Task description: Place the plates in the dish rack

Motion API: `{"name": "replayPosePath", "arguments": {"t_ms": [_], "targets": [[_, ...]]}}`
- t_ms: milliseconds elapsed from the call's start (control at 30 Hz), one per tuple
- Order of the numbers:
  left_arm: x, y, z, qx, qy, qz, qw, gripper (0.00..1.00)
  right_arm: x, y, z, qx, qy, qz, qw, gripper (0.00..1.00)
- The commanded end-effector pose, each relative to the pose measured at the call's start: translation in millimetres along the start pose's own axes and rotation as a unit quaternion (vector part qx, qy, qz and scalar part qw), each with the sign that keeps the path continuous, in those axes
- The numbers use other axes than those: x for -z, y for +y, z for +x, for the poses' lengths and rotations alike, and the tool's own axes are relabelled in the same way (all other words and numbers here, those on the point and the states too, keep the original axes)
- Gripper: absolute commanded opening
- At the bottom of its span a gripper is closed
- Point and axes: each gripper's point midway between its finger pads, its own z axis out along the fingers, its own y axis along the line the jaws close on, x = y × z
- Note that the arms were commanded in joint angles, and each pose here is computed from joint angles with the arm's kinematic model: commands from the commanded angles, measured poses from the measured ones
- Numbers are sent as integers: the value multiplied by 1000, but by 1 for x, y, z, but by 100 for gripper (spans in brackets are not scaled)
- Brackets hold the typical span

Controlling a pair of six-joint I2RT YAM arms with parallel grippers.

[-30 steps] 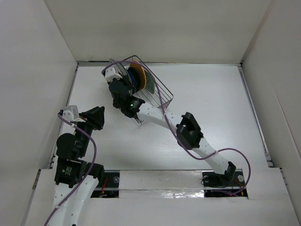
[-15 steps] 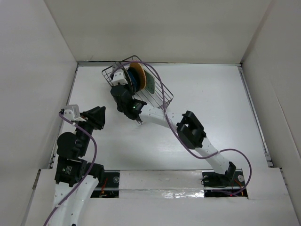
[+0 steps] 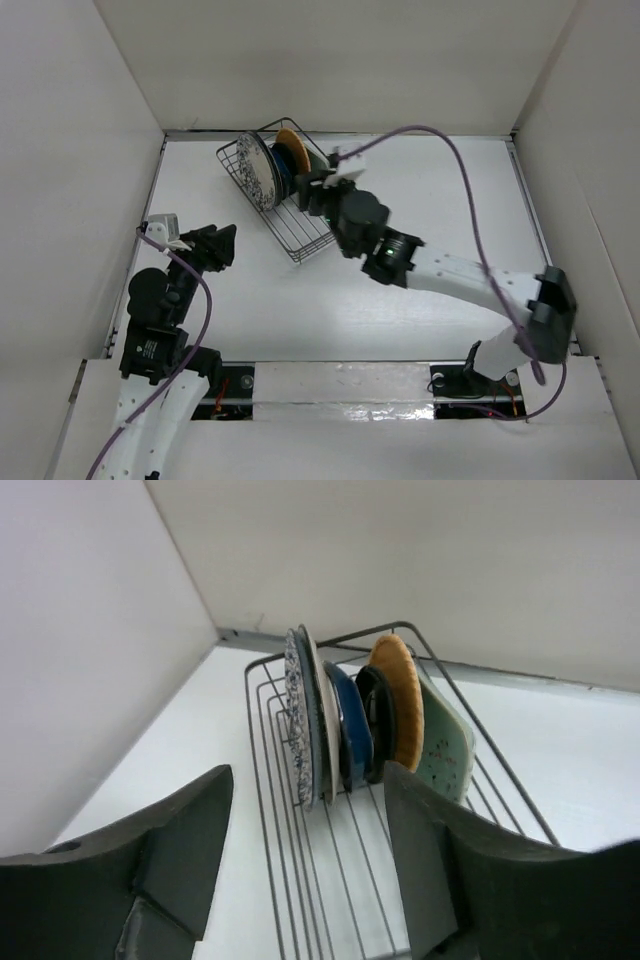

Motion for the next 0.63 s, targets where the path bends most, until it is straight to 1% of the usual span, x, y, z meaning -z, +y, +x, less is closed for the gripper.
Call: {"name": "replayPosePath", "arguments": {"t_ms": [0,33,67,100,133,200,233,267,333,367,433,533,600], "targets": [[-6,-11,-8,-6,-7,26,1000,48,34,-29,-29,-89,-52,-12,995,46],[-6,-11,-8,-8,-6,26,1000,49,57,-55,-25,-105,-53,-4,993,4],[-7,-11,-7,-8,-5,25,1000,49,67,-74,-21,-113,-51,12,992,0],[-7,-10,-8,-8,-6,24,1000,50,73,-99,-18,-118,-53,32,991,0],[-7,-10,-8,-9,-7,25,1000,51,93,-123,-11,-131,-55,42,989,0],[-7,-9,-7,-9,-8,22,1000,53,107,-153,1,-136,-53,66,987,0],[-7,-9,-7,-9,-10,22,1000,54,110,-177,4,-139,-56,91,984,0],[-8,-9,-7,-8,-10,24,1000,55,120,-188,14,-150,-48,95,983,8],[-8,-10,-8,-9,-14,27,1000,57,125,-210,20,-152,-49,112,981,24],[-9,-9,-8,-8,-15,25,1000,57,130,-214,26,-153,-46,104,982,43],[-9,-9,-7,-8,-15,26,1000,57,132,-221,32,-155,-41,106,981,56],[-11,-9,-3,-11,-10,28,999,56,131,-229,40,-156,-35,102,982,59],[-13,-7,-1,-11,-6,24,1000,57,128,-224,46,-159,-21,83,984,60]]}}
